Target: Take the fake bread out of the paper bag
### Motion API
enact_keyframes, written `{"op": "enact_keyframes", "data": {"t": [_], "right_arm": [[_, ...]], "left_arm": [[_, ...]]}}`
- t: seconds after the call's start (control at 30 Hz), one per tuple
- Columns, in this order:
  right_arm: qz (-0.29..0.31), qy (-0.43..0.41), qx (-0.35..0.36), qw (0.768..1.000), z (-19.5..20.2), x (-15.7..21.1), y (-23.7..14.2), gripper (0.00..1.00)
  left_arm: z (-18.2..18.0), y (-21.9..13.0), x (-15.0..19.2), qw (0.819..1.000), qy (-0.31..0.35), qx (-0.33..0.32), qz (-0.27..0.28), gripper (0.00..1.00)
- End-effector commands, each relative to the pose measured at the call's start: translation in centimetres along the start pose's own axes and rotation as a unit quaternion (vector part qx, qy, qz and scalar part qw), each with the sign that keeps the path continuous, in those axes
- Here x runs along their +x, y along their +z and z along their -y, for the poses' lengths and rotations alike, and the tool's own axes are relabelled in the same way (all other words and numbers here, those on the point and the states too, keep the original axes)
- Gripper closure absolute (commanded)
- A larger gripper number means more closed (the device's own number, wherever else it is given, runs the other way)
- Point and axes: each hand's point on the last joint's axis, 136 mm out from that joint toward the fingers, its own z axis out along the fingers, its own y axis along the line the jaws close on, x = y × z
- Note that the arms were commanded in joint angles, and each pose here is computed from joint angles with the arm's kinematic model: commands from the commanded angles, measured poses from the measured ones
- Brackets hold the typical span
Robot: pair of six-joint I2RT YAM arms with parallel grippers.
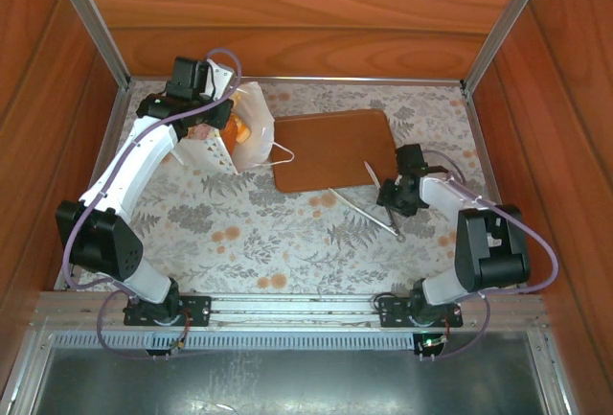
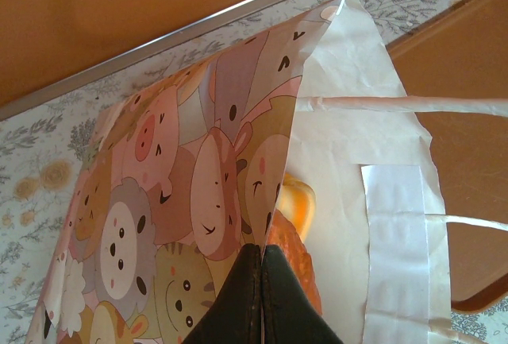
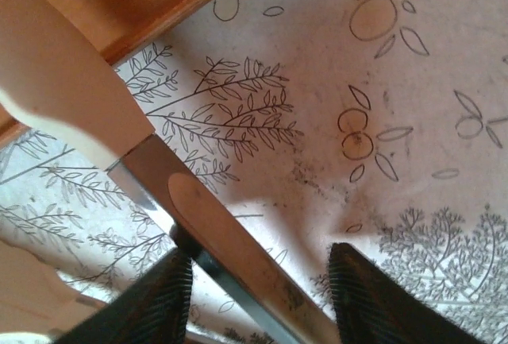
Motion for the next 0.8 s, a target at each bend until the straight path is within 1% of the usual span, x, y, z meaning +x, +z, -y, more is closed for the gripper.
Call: {"op": "enact_keyframes", "data": {"t": [0.0,0.07,0.13,0.27,0.3,0.43,0.63,0.73,0.77], "right_arm": [[0.002,-0.007,0.006,1.0,-0.1,-0.4,0.4,0.6],[0.001,-0.01,0.004,1.0,-0.3,-0.4,0.5,0.68],[0.002,-0.015,0.001,1.0,-0.4,-0.5,0.4,0.74],[0.009,-0.026,-0.012,1.0,-0.9,-0.7,-0.1,0.81],[0.012,-0.028,-0.014,0.999,-0.9,-0.8,-0.2,0.82],[0.021,-0.052,-0.03,0.998,-1.7,-1.2,-0.6,0.82],[0.018,-0.087,-0.016,0.996,-2.4,-1.4,-0.6,0.81],[0.013,-0.093,-0.013,0.996,-2.8,-1.5,-0.3,0.75],[0.012,-0.094,-0.015,0.995,-3.0,-1.4,-0.2,0.71]], "left_arm": [[0.2,-1.7,-1.9,0.999,0.002,0.0,0.041,1.0],[0.2,-1.7,-1.9,0.999,0.002,0.001,0.04,1.0],[0.2,-1.7,-2.0,0.999,0.0,0.002,0.042,1.0],[0.2,-1.9,-2.0,0.999,-0.001,0.001,0.043,1.0],[0.2,-2.0,-2.0,0.999,-0.001,0.001,0.044,1.0],[0.4,-2.1,-1.9,0.999,-0.001,0.005,0.044,1.0],[0.5,-1.9,-1.5,0.999,-0.001,0.007,0.04,1.0],[0.5,-2.0,-1.5,0.999,-0.001,0.007,0.041,1.0],[0.5,-2.1,-1.5,0.999,-0.001,0.008,0.042,1.0]]}}
